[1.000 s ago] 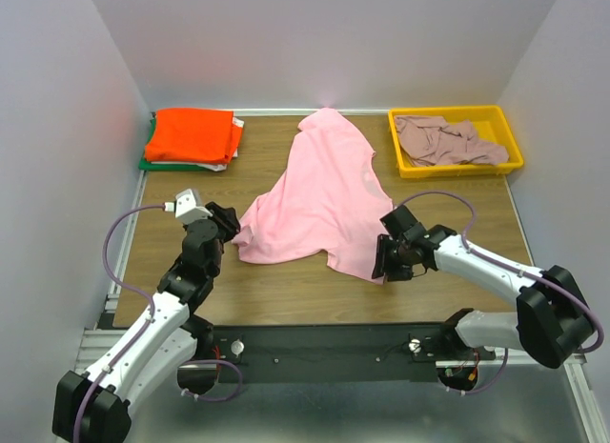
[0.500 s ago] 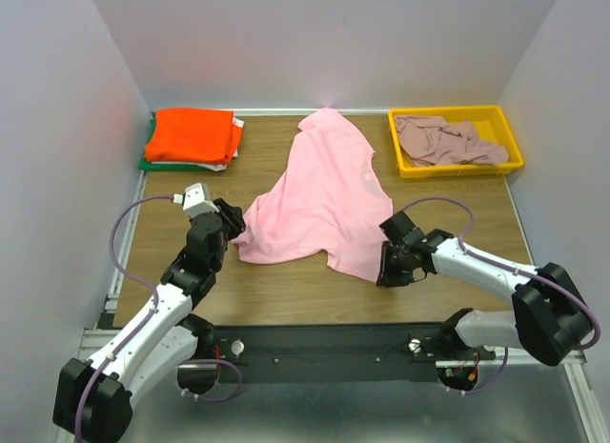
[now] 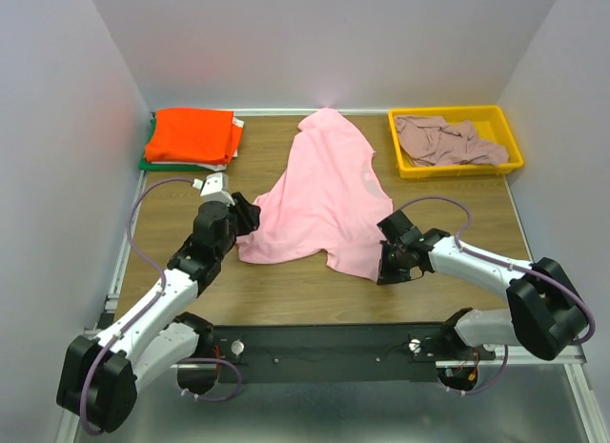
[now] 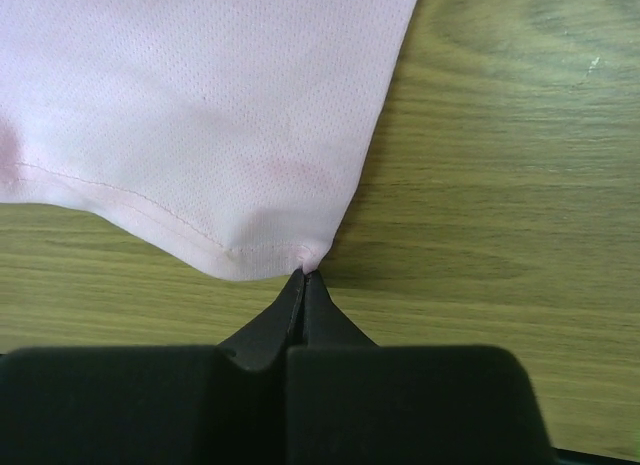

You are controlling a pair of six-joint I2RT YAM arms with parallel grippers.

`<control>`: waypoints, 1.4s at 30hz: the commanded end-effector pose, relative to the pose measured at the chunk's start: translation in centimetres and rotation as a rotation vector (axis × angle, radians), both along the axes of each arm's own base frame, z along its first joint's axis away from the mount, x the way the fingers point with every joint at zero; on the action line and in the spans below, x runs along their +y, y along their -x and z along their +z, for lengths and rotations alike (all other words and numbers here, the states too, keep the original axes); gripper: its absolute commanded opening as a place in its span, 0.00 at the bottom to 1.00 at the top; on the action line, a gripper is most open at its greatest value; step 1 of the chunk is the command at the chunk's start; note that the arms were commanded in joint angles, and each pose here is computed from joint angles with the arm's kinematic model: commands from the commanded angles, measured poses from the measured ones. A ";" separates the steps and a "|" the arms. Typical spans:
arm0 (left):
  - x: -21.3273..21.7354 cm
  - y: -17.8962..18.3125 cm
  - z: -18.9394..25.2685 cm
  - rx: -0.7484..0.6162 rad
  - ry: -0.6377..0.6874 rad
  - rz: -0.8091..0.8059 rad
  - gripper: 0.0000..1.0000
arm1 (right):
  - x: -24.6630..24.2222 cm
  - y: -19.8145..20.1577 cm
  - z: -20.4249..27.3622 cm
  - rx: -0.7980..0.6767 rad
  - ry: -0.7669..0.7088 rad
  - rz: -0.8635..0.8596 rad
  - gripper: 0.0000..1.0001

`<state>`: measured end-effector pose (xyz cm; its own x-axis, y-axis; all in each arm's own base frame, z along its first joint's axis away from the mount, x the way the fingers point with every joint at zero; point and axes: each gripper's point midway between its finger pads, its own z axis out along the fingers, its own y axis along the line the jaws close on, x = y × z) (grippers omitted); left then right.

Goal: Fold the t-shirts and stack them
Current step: Flatten the tshirt out

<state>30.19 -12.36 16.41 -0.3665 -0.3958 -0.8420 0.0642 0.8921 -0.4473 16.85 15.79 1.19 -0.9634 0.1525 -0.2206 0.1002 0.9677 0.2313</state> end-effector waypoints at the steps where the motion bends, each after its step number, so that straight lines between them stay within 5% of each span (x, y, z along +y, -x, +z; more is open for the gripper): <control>1: -1.7 -0.1 -1.0 0.064 -0.013 -0.091 0.50 | -0.8 -0.4 -0.9 -0.017 0.056 -0.005 0.00; 11: 0.4 0.7 -2.3 0.116 -0.047 0.003 0.52 | -0.9 -0.4 -1.0 -0.017 0.060 -0.011 0.00; 24: -0.6 1.6 -5.5 0.219 -0.066 -0.063 0.54 | -0.7 -0.8 -0.6 -0.030 0.058 -0.006 0.00; 26: -0.8 1.5 -5.8 0.224 -0.068 -0.071 0.49 | -0.6 -1.1 -0.4 -0.042 0.056 -0.006 0.00; 29: -1.1 1.5 -6.5 0.239 -0.074 -0.097 0.19 | -0.4 -2.4 0.9 -0.101 0.050 -0.024 0.00; 30: -0.9 1.5 -6.6 0.238 -0.082 -0.088 0.00 | -0.6 -3.3 1.6 -0.147 0.061 -0.046 0.00; 35: 1.6 -0.7 -2.0 0.121 -0.116 0.070 0.00 | -0.9 -9.8 10.4 -0.475 0.091 -0.104 0.00; 42: 6.0 -4.4 11.8 -0.166 -0.148 0.293 0.00 | -4.9 -17.4 22.1 -0.782 0.309 -0.182 0.00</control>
<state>33.30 -10.19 21.56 -0.3128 -0.3467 -0.8843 -0.0422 0.9352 -0.3517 30.64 15.37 17.68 -0.6427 0.1912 -0.7419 0.0726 0.9792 0.1894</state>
